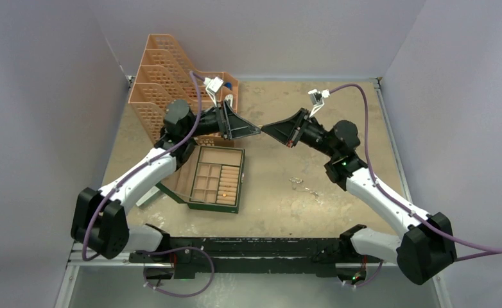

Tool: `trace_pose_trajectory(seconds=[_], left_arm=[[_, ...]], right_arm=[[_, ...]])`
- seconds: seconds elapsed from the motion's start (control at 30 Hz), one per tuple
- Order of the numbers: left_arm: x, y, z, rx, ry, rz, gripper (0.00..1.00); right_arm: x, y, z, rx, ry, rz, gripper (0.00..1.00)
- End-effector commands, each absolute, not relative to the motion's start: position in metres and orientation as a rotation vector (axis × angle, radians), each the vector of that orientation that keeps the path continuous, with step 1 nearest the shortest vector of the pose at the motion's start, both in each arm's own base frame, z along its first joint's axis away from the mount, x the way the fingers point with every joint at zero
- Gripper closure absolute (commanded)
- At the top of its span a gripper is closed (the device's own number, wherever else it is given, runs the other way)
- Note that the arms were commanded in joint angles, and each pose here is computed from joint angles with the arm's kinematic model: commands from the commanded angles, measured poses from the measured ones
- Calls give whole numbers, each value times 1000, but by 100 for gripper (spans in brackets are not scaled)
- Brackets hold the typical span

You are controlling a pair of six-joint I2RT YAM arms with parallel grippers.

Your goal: Organize the mixed jewelry

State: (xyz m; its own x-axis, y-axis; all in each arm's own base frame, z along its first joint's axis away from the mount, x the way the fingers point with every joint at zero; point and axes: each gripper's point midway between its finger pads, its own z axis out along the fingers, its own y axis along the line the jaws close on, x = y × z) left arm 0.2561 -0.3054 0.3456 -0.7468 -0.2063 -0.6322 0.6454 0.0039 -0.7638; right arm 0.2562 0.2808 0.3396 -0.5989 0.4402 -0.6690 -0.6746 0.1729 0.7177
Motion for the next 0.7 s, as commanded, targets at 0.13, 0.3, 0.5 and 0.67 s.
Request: trace_pose_trajectory(seconds=[0.13, 0.3, 0.5, 0.67], left_arm=[[281, -262, 330, 152, 1843, -1365, 34], [296, -206, 328, -37, 1895, -959, 32], [290, -157, 358, -46, 1766, -687, 30], [291, -121, 366, -96, 1720, -488, 30]], right_arm=[[286, 275, 333, -439, 1606, 1204, 100], [291, 293, 310, -603, 1642, 1116, 100], [280, 339, 278, -948, 1588, 893, 100], [269, 374, 242, -1218, 1591, 835, 100]])
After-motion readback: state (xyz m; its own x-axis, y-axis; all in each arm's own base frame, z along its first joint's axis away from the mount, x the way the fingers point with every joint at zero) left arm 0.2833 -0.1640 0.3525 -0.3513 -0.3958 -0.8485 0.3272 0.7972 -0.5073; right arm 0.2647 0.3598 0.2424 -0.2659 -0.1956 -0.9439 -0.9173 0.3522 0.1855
